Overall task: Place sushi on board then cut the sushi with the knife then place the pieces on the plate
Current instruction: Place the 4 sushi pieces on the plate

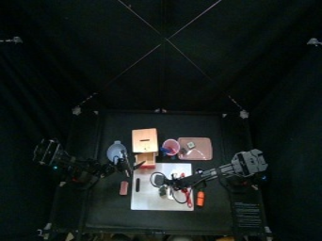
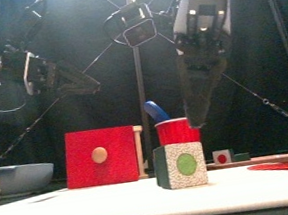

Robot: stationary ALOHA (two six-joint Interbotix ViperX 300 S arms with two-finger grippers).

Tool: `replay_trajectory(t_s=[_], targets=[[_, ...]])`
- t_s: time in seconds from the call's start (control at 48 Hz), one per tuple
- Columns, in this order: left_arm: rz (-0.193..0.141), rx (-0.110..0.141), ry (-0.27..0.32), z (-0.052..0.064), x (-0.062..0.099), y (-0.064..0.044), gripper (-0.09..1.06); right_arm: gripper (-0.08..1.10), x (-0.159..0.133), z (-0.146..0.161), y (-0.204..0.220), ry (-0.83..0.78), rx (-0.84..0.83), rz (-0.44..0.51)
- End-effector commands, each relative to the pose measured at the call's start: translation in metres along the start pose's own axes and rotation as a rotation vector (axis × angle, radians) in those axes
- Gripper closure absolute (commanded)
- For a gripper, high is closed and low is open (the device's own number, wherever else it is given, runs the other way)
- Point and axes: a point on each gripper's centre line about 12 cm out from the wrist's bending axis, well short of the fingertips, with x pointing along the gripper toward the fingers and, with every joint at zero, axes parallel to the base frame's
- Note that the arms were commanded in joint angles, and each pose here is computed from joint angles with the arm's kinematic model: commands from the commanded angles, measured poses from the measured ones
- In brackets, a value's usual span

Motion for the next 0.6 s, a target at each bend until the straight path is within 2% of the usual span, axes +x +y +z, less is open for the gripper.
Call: replay_trajectory(t_s=[0.021,0.271,0.438,0.604], targets=[[0.009,-0.009,-0.017,0.005,0.002,0.001,0.11,0.51,-0.012,0.009,-0.001,-0.006,-0.125,0.018],[0.022,-0.019,-0.024,0.009,0.005,0.004,0.11,0.49,0.002,0.031,0.007,0.179,-0.348,0.048],[0.026,-0.024,-0.029,0.011,0.006,0.005,0.11,0.43,0.002,0.046,0.020,0.183,-0.377,0.146],[0.028,-0.025,-0.030,0.011,0.006,0.005,0.11,0.32,0.010,0.049,0.021,0.192,-0.395,0.144]])
